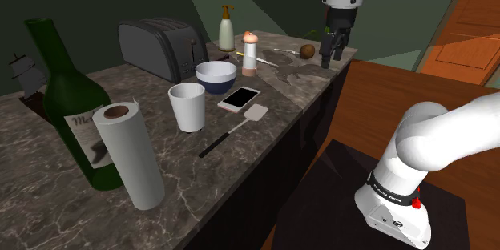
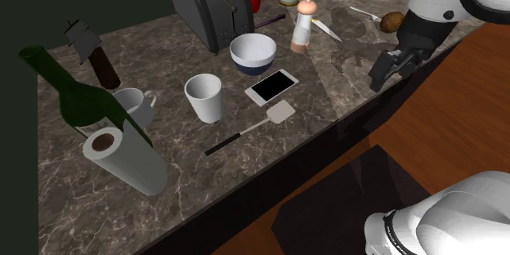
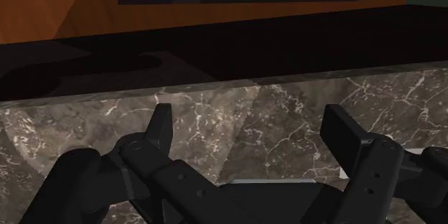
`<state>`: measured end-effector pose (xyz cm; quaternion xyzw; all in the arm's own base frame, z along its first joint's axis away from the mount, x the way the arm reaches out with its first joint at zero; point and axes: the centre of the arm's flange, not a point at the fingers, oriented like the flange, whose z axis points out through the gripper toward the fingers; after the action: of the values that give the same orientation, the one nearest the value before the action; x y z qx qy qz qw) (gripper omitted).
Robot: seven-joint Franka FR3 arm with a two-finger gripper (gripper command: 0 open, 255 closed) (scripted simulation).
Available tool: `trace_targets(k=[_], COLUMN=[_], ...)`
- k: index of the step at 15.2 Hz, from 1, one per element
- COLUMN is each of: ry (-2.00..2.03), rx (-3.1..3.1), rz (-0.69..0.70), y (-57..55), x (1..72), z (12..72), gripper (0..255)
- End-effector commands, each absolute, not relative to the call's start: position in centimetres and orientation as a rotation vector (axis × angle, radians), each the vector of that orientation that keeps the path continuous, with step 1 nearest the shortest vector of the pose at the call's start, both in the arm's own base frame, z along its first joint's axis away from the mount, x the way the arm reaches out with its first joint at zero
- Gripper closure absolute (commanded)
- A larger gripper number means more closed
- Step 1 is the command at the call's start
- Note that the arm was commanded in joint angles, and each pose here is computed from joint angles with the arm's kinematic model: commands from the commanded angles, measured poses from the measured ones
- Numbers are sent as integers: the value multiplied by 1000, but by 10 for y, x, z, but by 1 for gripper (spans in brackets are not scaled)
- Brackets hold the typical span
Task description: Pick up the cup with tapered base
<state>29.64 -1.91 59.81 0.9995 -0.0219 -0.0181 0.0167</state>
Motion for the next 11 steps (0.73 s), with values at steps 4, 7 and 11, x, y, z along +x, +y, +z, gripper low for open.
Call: trace_targets(k=[4,7,11], ry=[-68,-69,-69], rx=[3120,3133,3150], rz=[-66,-76,-90], y=[11,40,80], x=[321,345,377], z=[593,588,582], gripper=[0,0,0])
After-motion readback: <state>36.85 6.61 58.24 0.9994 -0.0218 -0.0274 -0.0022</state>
